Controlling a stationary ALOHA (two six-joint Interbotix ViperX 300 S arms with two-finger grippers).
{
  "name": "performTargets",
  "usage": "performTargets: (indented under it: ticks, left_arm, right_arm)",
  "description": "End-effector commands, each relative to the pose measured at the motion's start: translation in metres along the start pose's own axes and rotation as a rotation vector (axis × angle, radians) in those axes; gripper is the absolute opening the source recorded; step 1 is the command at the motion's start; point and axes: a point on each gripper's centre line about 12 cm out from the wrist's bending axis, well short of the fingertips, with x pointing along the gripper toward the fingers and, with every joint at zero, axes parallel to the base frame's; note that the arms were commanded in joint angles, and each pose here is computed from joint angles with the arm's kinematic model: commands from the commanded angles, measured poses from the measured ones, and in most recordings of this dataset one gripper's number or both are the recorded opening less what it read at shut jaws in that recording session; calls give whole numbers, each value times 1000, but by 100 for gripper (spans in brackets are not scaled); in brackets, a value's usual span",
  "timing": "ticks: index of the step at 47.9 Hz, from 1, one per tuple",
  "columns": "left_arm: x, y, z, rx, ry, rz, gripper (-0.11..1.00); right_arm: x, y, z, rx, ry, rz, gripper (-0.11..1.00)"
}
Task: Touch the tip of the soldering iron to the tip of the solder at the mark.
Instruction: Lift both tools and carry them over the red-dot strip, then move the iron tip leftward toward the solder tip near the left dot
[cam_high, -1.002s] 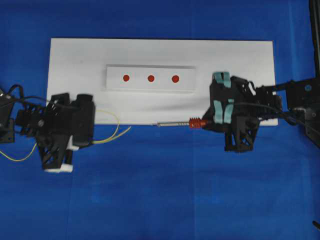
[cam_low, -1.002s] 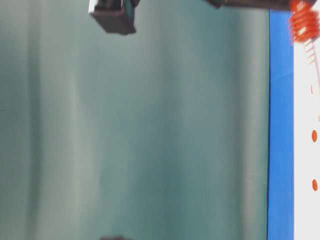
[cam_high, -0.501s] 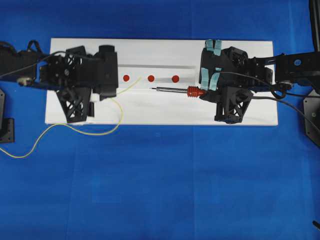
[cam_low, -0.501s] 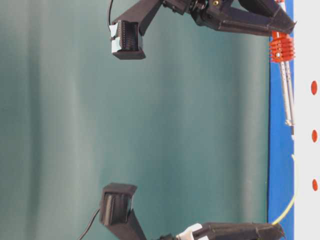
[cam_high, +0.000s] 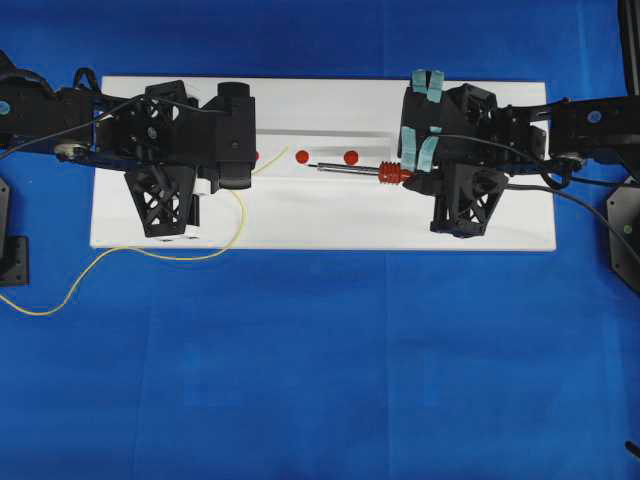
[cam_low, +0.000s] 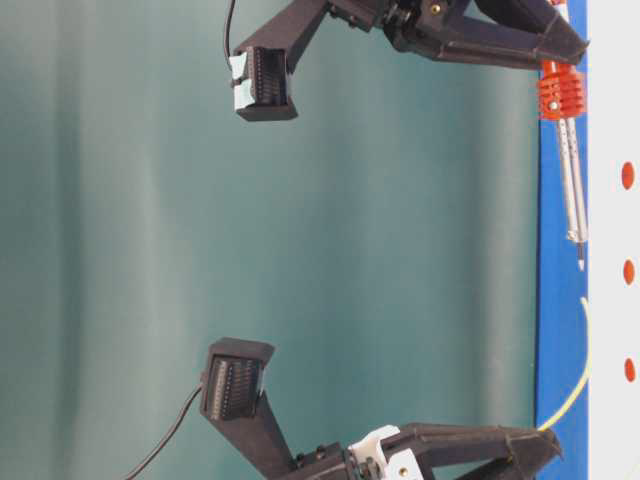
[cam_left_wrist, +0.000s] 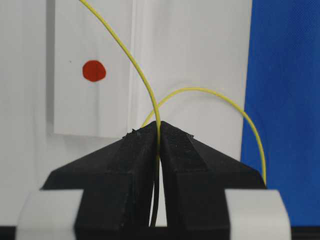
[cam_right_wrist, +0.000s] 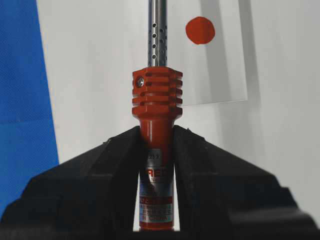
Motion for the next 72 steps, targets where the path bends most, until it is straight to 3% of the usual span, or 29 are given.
performTargets:
  ticks: [1, 17, 28, 72]
  left_arm:
    - [-6, 1, 5, -8, -17, 3, 1]
    - [-12, -5, -14, -12, 58, -10, 1]
    - [-14, -6, -24, -49, 72, -10, 1]
    - [2, -7, -28, -46, 78, -12, 1]
  right_arm:
    - [-6, 1, 13, -2, -41, 4, 6]
    - [-5, 2, 16, -3, -43, 3, 6]
    - [-3, 2, 19, -5, -43, 3, 6]
    - [-2, 2, 20, -4, -48, 3, 6]
